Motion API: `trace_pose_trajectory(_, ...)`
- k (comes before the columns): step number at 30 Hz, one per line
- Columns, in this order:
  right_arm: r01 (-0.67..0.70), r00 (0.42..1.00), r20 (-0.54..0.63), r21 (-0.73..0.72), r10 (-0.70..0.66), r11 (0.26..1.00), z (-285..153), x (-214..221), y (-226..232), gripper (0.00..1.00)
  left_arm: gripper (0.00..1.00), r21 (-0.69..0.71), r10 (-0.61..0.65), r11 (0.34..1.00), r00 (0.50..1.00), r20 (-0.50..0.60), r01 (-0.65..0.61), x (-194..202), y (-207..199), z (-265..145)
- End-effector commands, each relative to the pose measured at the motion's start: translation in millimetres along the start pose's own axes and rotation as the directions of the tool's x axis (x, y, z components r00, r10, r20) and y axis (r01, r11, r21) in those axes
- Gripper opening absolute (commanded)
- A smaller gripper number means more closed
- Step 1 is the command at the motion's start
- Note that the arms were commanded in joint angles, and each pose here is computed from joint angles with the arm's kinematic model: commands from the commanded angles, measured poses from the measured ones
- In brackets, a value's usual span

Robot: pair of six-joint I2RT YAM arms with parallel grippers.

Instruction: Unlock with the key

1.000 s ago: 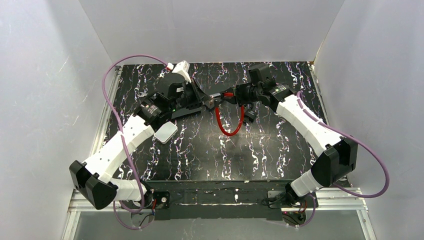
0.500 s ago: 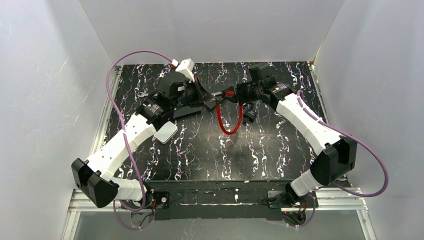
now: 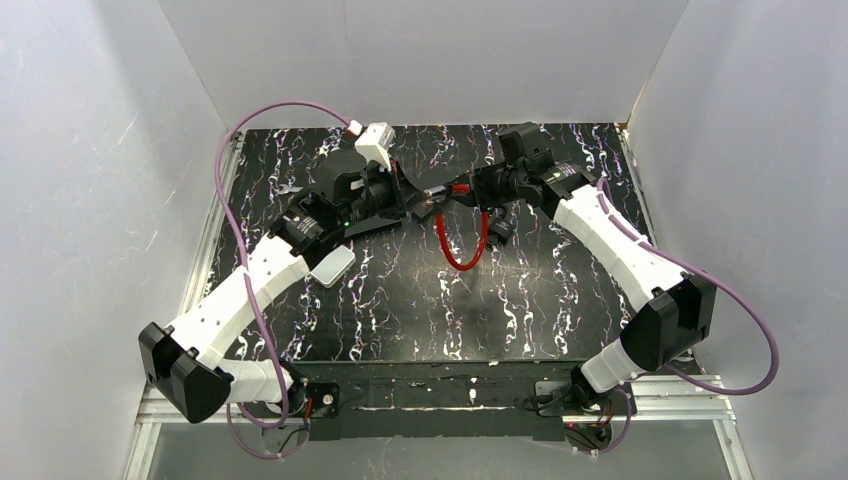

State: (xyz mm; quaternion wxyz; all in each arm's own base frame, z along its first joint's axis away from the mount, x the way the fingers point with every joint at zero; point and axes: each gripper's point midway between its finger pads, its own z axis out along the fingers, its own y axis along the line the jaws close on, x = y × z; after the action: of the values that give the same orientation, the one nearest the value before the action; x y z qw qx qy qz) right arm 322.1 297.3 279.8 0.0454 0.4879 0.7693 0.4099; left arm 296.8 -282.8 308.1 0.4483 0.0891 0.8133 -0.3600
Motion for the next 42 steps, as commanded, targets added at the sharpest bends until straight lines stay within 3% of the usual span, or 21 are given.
trace_pose_trajectory(1,0.055,0.988,-0.135,-0.144,-0.074,0.988,-44,46,40,0.01,0.0,0.131,0.12,0.984,0.993,-0.009,-0.118,7,-21,-6)
trace_pose_trajectory(10,0.071,0.989,-0.121,-0.113,-0.085,0.991,-45,45,36,0.01,0.0,0.199,0.247,0.949,0.969,0.004,-0.243,11,-30,-11)
trace_pose_trajectory(22,0.11,0.985,-0.127,-0.056,-0.116,0.992,-42,50,33,0.01,0.0,0.236,0.502,0.828,0.86,0.09,-0.509,11,-31,-18)
trace_pose_trajectory(32,0.119,0.983,-0.135,-0.027,-0.122,0.993,-39,50,29,0.01,0.0,0.261,0.663,0.707,0.744,0.081,-0.658,23,-25,-22)
trace_pose_trajectory(42,0.131,0.981,-0.144,-0.011,-0.131,0.991,-37,51,27,0.01,0.0,0.295,0.813,0.536,0.578,0.07,-0.791,34,-22,-22)
